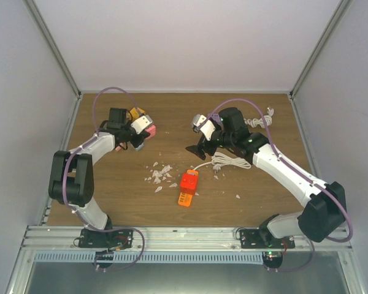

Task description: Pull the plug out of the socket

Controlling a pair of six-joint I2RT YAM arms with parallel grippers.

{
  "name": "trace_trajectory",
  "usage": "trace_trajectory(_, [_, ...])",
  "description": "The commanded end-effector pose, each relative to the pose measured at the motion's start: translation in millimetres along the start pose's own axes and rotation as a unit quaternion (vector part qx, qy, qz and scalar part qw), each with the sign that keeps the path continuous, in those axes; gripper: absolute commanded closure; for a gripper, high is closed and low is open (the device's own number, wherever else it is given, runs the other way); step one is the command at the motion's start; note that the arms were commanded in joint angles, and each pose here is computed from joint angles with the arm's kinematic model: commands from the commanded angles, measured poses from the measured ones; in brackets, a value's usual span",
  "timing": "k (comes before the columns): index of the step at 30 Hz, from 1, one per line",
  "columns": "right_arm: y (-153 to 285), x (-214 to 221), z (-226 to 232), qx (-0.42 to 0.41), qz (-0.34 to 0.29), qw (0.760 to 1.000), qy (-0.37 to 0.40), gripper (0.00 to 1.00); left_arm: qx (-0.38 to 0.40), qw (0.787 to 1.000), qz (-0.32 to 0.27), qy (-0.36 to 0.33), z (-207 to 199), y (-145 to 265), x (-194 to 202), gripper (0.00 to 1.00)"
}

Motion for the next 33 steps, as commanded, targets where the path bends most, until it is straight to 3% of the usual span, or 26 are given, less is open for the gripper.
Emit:
trace_trajectory(1, [8, -6, -9, 0.034, -0.026, 0.999, -0.016, 0.0, -0.087, 0.995, 0.026, -0.038, 24, -22, -8, 0.92])
trace_trajectory(9, [11, 7, -10, -0.001, -0.018, 1.0, -0.017, 0.0, -0.138, 0.986, 0.071, -0.061, 26, -47, -1, 0.92])
trace_trajectory(22, [13, 29, 9, -0.078, 0.014, 0.997, 0.022, 0.0, -0.167, 0.962, 0.167, -0.14, -7, -82, 20, 0.89])
trace_trajectory(33, [-3, 63, 21, -0.082, 0.079, 0.991, 0.067, 0.01, -0.071, 0.983, 0.139, -0.098, -35, -79, 14, 0.49])
Point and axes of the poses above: each gripper's point midway between its finger pads, its own y axis back along the fingers, its own z axis along the line the jaws close on, x = y × z, the point moved 7 cm from there along y, back along the fingers, and after that the axes turned 13 degrees about -y, right-handed, at the moved point
